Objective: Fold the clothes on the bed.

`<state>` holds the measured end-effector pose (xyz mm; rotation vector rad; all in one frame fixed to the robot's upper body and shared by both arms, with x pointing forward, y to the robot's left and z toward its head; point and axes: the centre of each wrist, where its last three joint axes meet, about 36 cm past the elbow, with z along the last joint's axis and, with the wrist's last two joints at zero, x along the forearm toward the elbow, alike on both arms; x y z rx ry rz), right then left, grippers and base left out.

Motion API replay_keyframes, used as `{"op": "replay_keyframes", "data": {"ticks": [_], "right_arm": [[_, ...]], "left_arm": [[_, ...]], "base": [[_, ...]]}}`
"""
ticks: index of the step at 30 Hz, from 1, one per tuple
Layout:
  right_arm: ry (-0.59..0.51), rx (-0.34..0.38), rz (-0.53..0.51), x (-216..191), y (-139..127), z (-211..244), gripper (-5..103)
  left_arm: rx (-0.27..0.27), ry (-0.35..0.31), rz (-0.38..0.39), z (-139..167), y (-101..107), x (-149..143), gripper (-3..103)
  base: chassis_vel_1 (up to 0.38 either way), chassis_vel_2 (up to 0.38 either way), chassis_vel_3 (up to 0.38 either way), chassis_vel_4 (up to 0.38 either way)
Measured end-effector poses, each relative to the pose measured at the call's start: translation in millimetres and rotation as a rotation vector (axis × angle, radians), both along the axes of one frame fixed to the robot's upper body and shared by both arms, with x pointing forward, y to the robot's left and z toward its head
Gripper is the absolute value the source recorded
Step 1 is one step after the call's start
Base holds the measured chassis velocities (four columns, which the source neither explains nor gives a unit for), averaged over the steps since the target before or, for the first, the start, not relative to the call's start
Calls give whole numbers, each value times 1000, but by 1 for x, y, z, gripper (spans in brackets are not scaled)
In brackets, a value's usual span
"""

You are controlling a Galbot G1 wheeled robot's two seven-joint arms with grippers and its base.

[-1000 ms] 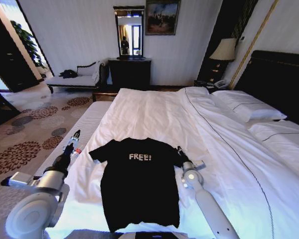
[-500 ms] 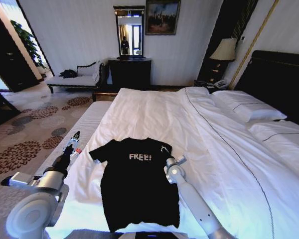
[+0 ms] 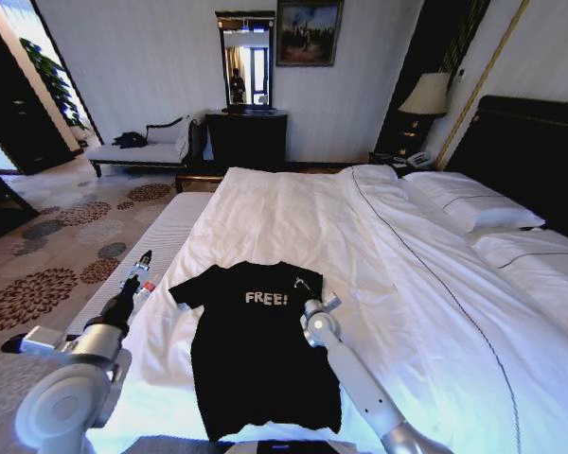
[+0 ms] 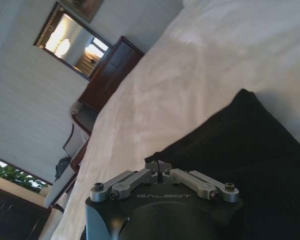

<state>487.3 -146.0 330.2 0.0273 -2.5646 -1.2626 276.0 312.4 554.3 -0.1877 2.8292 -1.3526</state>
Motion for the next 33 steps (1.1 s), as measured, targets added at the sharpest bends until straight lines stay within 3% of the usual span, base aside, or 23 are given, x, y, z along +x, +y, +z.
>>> {"op": "replay_keyframes", "data": {"ticks": [2,4,8,10,12,17,20,21,23,26,33], "right_arm": [[-29,2,10,-3,-1,4,7],[-43,5,14,-4,-1,5,7],[-263,52,16,-19,-15,38,28],[-321,76,6,-24,-20,50,28],[-426,130,-34,-36,-35,79,40],[-454,143,-85,-43,-51,89,56],[-421,113,-140,-45,-61,81,72],[-405,99,-150,-46,-61,77,78],[-394,92,-153,-46,-60,74,78],[-356,89,-140,-44,-50,67,93],[-319,95,-136,-48,-44,63,100]], "left_arm": [[-1,7,0,-2,0,1,100],[-1,10,1,-3,1,2,100],[-18,32,7,-14,6,11,100],[-23,37,11,-16,8,13,100],[-39,53,28,-25,15,21,100],[-60,100,48,-45,27,37,100],[-109,169,33,-75,39,68,100],[-124,182,28,-83,43,80,100],[-137,194,25,-90,47,90,100],[-150,244,33,-116,59,116,100],[-154,345,27,-165,54,145,100]], "base": [[0,0,0,0],[0,0,0,0],[0,0,0,0],[0,0,0,0],[0,0,0,0],[0,0,0,0],[0,0,0,0],[0,0,0,0],[0,0,0,0],[0,0,0,0],[0,0,0,0]]}}
